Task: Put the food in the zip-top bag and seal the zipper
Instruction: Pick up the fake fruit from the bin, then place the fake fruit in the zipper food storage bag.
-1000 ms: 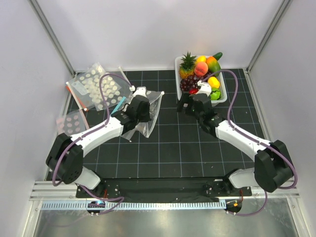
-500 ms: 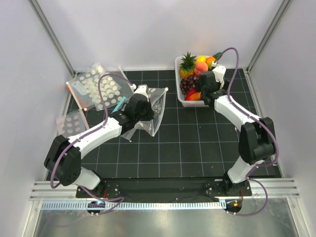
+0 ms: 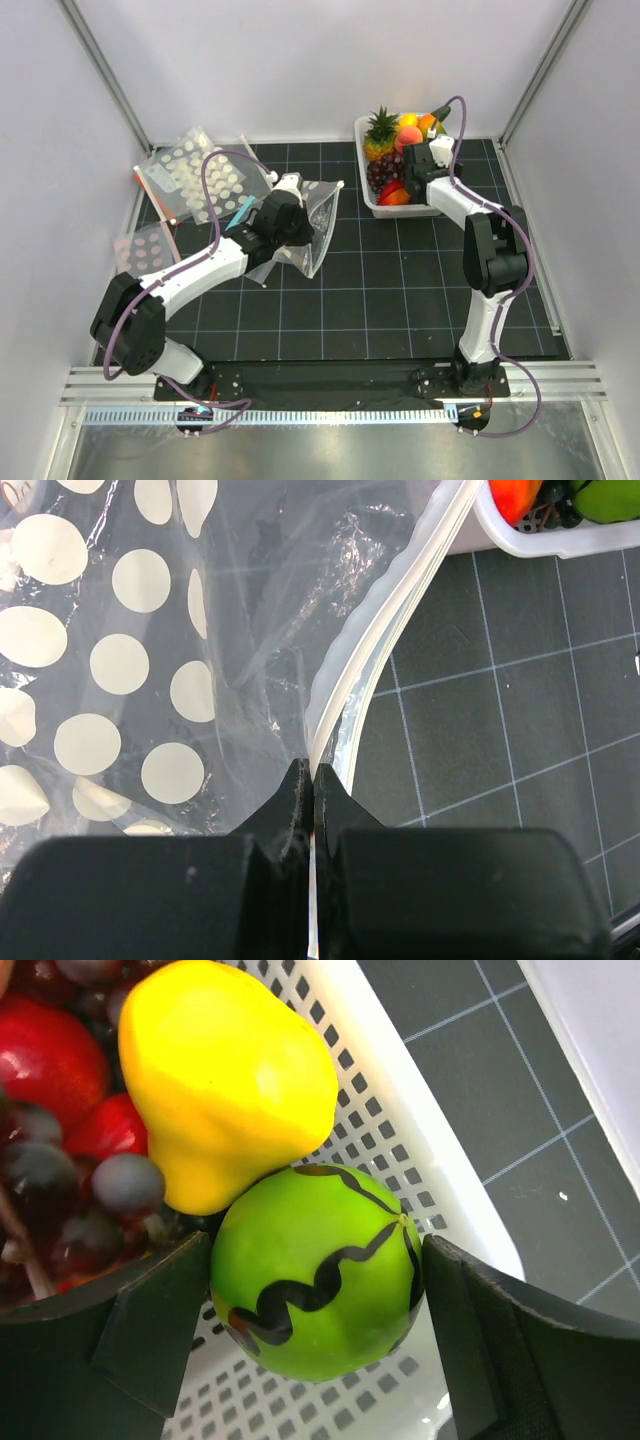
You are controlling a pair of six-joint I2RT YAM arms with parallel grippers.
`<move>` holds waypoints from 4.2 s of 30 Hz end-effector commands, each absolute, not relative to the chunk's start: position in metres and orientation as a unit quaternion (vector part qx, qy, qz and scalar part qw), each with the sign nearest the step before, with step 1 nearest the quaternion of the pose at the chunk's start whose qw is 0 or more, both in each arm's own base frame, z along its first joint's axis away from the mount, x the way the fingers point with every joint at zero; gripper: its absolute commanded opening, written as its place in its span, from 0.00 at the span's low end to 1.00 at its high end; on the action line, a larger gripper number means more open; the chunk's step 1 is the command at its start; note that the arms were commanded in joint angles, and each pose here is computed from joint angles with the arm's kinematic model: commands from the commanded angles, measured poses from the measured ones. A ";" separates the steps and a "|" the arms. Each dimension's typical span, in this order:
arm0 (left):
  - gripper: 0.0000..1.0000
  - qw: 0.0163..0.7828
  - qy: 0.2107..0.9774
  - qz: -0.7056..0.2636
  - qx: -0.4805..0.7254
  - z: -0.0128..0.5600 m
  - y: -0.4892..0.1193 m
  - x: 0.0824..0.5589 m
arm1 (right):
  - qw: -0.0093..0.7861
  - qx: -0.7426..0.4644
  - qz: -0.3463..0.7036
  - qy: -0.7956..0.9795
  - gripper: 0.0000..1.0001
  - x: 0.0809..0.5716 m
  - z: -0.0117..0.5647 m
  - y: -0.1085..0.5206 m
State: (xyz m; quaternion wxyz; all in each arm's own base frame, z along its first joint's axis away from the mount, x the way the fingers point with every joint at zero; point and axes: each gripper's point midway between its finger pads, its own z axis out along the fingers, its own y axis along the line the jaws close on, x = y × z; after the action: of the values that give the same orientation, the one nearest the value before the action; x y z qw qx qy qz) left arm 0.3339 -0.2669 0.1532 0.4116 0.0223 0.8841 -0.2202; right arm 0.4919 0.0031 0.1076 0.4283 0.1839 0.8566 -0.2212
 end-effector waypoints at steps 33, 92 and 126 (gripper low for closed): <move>0.00 0.382 0.871 -0.301 0.068 0.183 -0.297 0.318 | 0.569 -0.028 0.397 0.719 0.34 0.316 0.260 0.246; 0.00 0.430 0.741 -0.512 0.068 0.279 -0.289 0.261 | 0.551 -0.050 0.347 0.758 0.29 0.306 0.227 0.288; 0.00 0.378 0.699 -0.599 0.100 0.279 -0.318 0.248 | 0.552 0.012 0.544 0.632 0.28 0.285 0.272 0.269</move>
State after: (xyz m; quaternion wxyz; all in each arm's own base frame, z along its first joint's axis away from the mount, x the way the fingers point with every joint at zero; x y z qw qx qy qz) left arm 0.2489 -0.3173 0.2674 0.3616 0.0837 0.7131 -0.5947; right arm 0.2861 0.2828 0.2159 0.5067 -0.0016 0.7007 0.5022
